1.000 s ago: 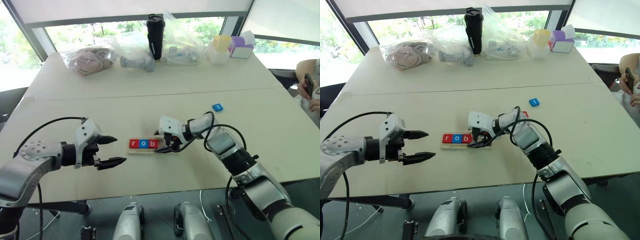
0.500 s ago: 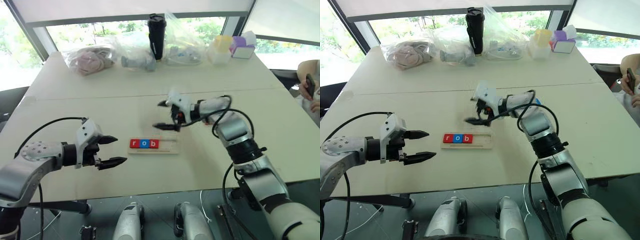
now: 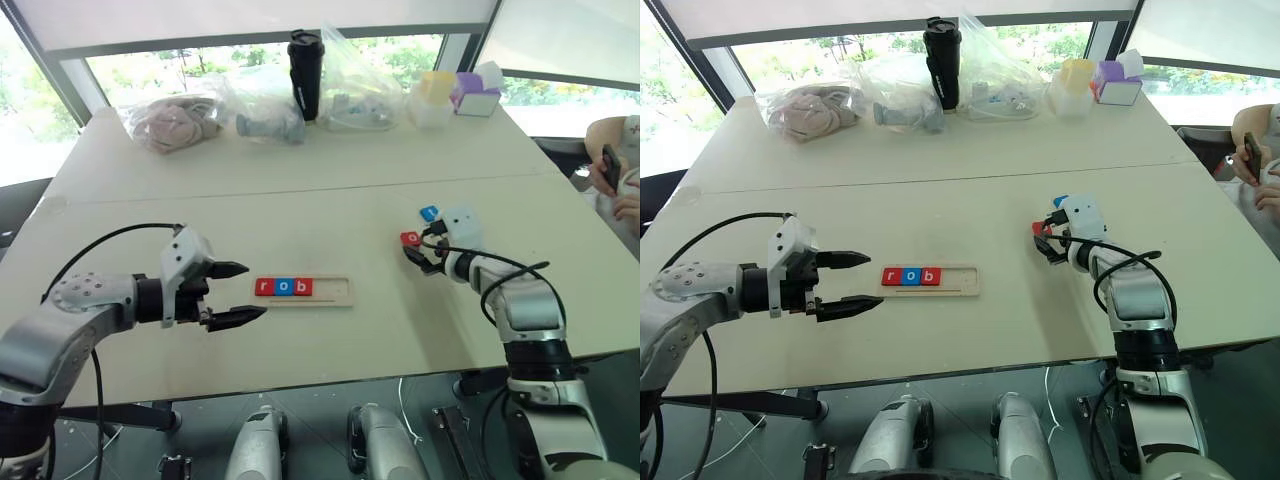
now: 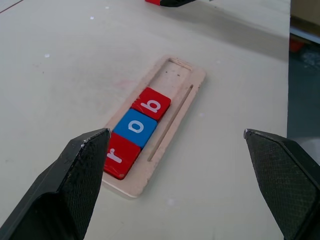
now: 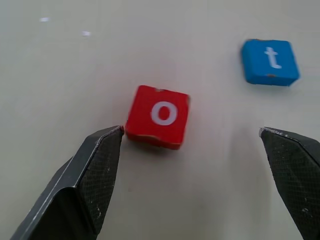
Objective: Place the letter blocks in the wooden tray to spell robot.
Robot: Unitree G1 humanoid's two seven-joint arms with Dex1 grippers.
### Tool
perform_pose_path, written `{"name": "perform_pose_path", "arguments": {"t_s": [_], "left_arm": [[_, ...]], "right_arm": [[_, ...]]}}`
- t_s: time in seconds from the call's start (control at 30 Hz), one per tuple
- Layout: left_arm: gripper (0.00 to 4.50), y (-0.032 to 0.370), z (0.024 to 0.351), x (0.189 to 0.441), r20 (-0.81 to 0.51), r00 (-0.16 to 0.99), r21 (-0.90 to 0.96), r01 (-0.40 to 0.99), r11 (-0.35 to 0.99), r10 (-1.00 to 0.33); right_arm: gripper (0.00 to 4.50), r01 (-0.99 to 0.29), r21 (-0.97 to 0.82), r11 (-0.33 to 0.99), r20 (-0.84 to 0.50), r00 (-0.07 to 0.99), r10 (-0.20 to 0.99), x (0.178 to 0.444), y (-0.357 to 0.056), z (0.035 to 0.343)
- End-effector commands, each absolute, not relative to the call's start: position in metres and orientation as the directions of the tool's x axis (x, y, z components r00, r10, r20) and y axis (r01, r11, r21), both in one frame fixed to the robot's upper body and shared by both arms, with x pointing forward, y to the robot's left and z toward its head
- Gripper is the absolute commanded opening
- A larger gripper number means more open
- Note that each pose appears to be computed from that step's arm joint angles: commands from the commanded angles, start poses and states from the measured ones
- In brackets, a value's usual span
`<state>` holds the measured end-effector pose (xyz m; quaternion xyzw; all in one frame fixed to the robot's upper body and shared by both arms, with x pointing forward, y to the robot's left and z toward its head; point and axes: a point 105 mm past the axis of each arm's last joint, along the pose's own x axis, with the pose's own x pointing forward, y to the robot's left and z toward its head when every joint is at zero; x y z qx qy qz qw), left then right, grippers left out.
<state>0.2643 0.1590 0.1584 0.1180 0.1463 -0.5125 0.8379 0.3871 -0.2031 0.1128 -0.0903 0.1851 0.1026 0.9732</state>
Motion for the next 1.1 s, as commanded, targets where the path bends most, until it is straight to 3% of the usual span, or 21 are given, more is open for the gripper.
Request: {"name": "perform_pose_path", "arguments": {"t_s": [0.03,0.2,0.3,0.47,0.63,0.77,0.9,1.1], "left_arm": [[4.5,0.157,0.161,0.267,-0.354,0.434,0.074,0.896,0.438,-0.829],[4.5,0.157,0.159,0.266,-0.368,0.437,0.087,0.895,0.437,-0.821],[4.5,0.158,0.158,0.266,-0.368,0.441,0.088,0.893,0.442,-0.818],[4.5,0.157,0.158,0.267,-0.365,0.442,0.088,0.892,0.443,-0.819],[4.5,0.156,0.157,0.268,-0.363,0.437,0.085,0.895,0.438,-0.823],[4.5,0.157,0.156,0.27,-0.366,0.433,0.082,0.897,0.435,-0.823],[4.5,0.156,0.155,0.273,-0.371,0.423,0.082,0.902,0.425,-0.827],[4.5,0.157,0.155,0.277,-0.379,0.414,0.094,0.907,0.41,-0.828]], "right_arm": [[4.45,-0.197,-0.091,0.976,-0.351,0.924,0.154,0.395,-0.197,0.12],[4.45,-0.184,-0.006,0.983,-0.393,0.904,0.167,0.394,-0.185,0.109],[3.59,-0.156,-0.009,0.988,-0.418,0.898,0.137,0.391,-0.187,0.102],[1.24,-0.135,-0.032,0.99,-0.414,0.904,0.11,0.39,-0.192,0.106],[1.21,-0.142,-0.007,0.99,-0.345,0.93,0.131,0.382,-0.195,0.137],[1.21,-0.101,-0.015,0.995,-0.367,0.926,0.088,0.351,-0.203,0.151],[1.21,-0.023,0.038,0.999,-0.442,0.896,0.037,0.318,-0.194,0.141],[1.21,-0.041,0.1,0.994,-0.49,0.868,0.085,0.297,-0.16,0.122]]}}
